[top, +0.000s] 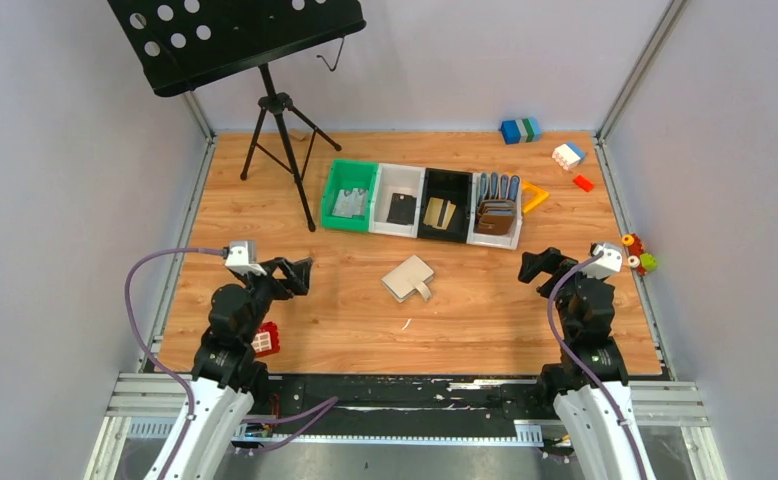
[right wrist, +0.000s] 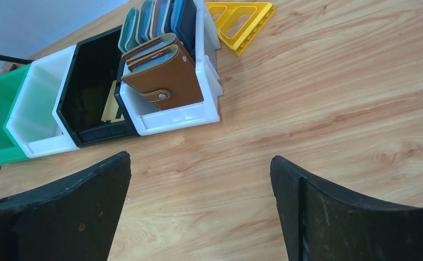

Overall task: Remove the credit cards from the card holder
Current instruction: Open the card holder at the center of the board.

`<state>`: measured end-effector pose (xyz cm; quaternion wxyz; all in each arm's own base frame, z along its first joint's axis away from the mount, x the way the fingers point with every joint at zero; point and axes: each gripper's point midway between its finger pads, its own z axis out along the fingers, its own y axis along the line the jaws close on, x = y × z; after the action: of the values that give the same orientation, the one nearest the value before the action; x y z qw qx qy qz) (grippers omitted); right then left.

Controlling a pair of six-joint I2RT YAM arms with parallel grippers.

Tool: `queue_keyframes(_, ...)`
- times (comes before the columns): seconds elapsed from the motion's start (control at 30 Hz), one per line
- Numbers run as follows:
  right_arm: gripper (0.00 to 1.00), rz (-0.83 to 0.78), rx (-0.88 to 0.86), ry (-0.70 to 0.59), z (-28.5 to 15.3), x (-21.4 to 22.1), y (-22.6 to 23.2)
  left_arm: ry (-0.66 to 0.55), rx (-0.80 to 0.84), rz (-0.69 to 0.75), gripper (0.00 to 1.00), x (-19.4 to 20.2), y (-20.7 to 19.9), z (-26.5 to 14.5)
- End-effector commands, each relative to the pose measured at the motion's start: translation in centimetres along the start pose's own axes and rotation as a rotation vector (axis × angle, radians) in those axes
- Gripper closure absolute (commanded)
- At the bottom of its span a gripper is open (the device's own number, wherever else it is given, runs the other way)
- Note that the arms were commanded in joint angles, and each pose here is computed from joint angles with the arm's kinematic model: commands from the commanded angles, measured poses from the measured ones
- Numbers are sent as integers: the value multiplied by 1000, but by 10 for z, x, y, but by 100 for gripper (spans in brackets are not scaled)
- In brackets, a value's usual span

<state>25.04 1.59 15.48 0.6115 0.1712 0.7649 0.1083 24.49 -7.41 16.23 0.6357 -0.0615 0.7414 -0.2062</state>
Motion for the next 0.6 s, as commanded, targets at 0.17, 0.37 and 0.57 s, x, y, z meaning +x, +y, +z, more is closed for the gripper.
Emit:
queue_keyframes(0.17,0,74,-33,27,3,11,7,-41,307,10,0,0,-50,1)
queue_keyframes(0.37,0,88,-365,194,-3,36,65,-16,427,35,0,12,-67,4)
queue_keyframes(0.57,6,17,-557,432,6,64,119,65,470,59,0,30,-81,11)
